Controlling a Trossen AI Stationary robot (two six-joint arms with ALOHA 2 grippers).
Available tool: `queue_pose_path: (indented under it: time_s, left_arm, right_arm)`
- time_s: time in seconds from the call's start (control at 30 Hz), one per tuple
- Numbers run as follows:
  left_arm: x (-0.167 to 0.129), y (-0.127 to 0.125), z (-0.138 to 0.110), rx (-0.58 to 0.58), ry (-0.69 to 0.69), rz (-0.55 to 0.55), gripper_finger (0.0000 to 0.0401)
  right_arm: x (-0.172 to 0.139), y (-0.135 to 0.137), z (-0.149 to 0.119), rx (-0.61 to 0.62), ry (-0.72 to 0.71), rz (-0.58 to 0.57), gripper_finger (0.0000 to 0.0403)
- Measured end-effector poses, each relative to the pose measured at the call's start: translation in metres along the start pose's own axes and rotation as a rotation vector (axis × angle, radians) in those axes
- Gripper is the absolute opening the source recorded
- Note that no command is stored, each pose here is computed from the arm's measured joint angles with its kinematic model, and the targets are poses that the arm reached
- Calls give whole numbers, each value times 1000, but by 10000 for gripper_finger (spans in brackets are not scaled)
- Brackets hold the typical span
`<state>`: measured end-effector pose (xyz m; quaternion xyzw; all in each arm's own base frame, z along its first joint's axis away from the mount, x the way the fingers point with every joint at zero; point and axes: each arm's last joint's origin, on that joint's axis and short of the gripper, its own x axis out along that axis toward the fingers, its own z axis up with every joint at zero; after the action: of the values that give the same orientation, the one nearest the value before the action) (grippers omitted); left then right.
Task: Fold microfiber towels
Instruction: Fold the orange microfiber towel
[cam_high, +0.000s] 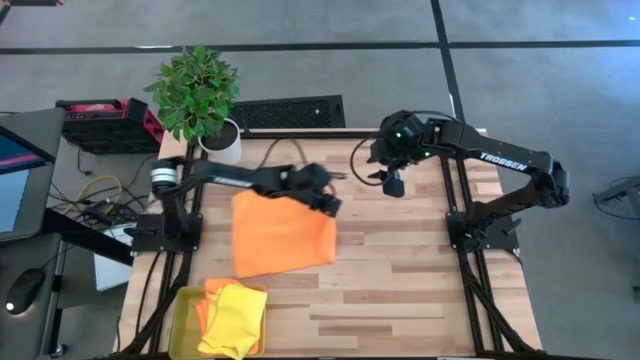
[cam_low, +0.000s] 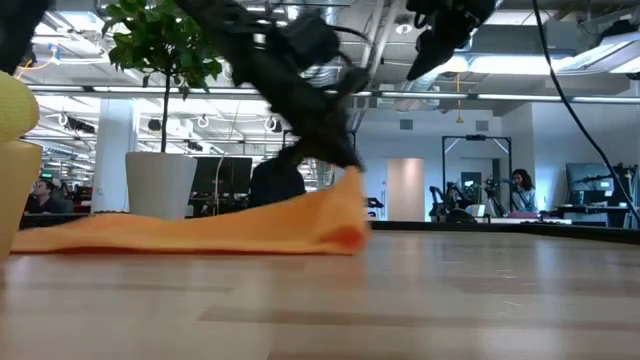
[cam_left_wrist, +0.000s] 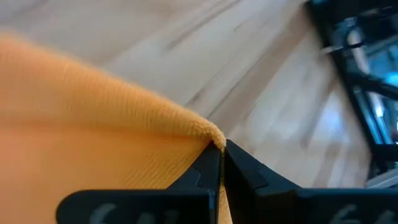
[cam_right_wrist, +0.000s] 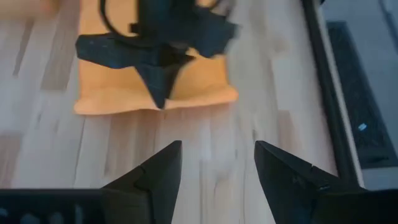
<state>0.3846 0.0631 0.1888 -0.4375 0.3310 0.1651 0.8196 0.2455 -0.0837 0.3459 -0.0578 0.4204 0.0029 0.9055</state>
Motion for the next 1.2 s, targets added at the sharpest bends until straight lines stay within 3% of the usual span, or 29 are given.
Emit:
queue_pose_path:
  time_s: [0.27,0.7,1.2]
  left_arm:
    - [43,-30,49,128,47,-21,0]
    - [62,-42,63,198,71,-4,32]
    - [60,-39,66,204,89,-1,160]
  right_arm:
    - [-12,6,-8,-37,43,20,225]
    - [-43,14,-14,-102,-24,-13,225]
    - [-56,18,-16,-115,-64,-30,225]
